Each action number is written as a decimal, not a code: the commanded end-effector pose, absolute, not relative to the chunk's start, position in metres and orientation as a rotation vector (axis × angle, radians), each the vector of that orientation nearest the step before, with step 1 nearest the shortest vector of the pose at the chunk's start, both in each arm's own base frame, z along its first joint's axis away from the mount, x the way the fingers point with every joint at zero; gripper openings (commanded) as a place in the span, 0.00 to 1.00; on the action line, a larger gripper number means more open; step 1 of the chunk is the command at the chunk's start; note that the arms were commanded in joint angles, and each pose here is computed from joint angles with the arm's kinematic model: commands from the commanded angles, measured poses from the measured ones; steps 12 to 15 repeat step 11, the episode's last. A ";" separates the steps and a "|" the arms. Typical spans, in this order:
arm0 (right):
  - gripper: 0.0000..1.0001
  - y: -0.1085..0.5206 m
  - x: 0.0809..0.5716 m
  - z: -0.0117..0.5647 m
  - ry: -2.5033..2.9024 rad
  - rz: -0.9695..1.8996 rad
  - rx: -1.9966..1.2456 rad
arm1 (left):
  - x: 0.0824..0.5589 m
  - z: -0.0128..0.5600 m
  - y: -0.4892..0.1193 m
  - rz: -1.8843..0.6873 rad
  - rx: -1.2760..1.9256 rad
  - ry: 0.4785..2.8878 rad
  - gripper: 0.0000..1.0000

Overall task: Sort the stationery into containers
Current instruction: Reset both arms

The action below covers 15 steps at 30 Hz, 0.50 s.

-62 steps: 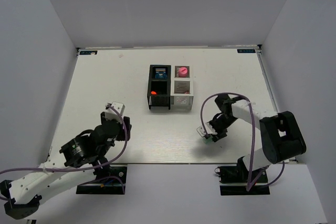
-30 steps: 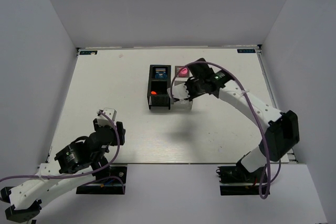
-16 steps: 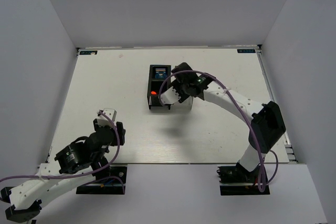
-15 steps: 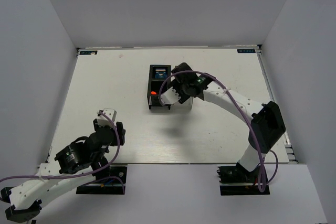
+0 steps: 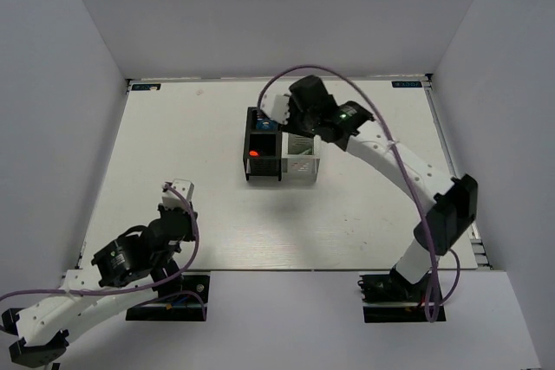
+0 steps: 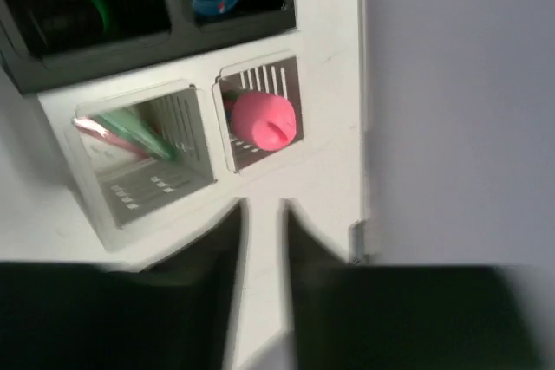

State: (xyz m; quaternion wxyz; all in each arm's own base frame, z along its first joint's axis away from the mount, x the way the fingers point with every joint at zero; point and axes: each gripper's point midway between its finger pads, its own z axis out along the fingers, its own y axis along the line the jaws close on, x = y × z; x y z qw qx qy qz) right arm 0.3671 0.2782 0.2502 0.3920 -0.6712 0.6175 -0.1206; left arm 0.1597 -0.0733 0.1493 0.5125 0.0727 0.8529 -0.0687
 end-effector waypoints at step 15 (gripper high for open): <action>0.90 0.180 0.267 0.205 2.181 0.153 -0.658 | 0.173 0.145 -0.099 -0.018 0.333 2.171 1.00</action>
